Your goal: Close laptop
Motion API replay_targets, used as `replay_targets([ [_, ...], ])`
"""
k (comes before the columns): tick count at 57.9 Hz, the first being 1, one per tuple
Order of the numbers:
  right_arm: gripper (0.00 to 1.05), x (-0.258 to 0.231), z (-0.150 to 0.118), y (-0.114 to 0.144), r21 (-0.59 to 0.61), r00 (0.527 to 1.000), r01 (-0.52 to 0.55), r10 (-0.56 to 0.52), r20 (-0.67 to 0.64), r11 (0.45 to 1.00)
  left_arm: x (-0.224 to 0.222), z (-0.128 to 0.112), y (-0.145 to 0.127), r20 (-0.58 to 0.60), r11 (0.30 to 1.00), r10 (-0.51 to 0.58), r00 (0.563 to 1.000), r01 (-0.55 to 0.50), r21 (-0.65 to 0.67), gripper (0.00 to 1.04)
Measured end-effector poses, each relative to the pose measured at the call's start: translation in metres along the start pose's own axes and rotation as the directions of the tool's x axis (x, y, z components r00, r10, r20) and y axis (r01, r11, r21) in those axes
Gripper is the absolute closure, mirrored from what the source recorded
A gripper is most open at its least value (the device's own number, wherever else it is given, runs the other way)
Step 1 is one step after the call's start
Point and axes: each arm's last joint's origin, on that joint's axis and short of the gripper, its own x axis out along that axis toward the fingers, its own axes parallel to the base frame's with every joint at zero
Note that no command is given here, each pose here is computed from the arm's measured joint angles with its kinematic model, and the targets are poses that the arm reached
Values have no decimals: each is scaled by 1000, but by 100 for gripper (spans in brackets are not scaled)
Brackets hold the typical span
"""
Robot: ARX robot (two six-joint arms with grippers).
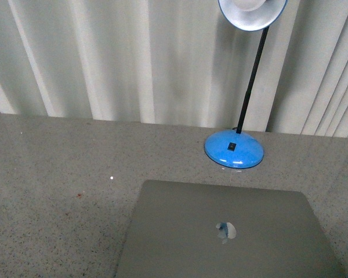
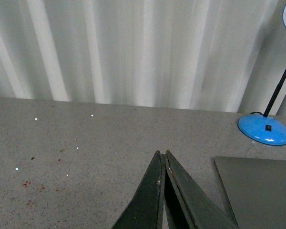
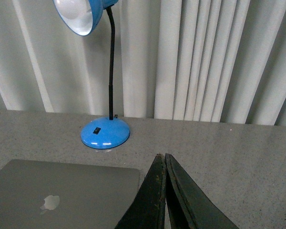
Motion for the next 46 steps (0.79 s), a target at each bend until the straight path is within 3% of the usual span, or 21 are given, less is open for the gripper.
replay_targets([
  [4, 99, 0, 0, 0, 0, 1000, 0, 0, 0, 1000, 0, 0, 0, 1, 1000, 0, 1000, 0, -1, 95],
  [32, 14, 0, 0, 0, 0, 1000, 0, 0, 0, 1000, 0, 0, 0, 1, 1000, 0, 1000, 0, -1, 9],
  [36, 5, 0, 0, 0, 1, 1000, 0, 0, 0, 1000, 0, 0, 0, 1, 1000, 0, 1000, 0, 0, 6],
  [46, 7, 0, 0, 0, 0, 1000, 0, 0, 0, 1000, 0, 0, 0, 1, 1000, 0, 1000, 0, 0, 7],
])
